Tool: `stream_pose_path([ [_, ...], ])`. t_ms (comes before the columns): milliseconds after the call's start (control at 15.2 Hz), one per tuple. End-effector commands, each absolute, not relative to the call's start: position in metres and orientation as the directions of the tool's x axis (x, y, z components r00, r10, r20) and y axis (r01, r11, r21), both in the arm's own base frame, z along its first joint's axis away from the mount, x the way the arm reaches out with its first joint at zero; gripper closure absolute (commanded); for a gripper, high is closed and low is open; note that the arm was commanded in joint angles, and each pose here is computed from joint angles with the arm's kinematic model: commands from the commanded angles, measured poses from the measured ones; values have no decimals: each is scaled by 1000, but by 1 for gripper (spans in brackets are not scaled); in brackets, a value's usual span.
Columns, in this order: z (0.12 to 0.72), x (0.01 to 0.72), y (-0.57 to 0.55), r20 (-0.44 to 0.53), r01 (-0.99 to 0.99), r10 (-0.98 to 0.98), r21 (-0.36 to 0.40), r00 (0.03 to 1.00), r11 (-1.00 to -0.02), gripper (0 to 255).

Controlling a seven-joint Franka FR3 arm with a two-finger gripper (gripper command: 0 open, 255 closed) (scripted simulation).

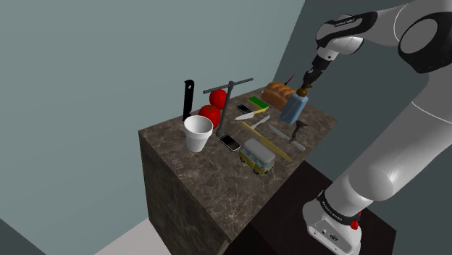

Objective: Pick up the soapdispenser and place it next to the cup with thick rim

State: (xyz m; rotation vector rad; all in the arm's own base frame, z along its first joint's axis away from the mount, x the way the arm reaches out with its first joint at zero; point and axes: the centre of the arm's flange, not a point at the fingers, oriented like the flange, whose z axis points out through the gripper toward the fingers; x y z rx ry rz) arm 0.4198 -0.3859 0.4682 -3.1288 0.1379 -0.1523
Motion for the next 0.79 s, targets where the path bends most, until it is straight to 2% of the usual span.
stream_pose_path([
  [0,480,419,-386,97,-88,-88,-10,991,-996,255],
  [726,538,419,-386,97,-88,-88,-10,991,-996,255],
])
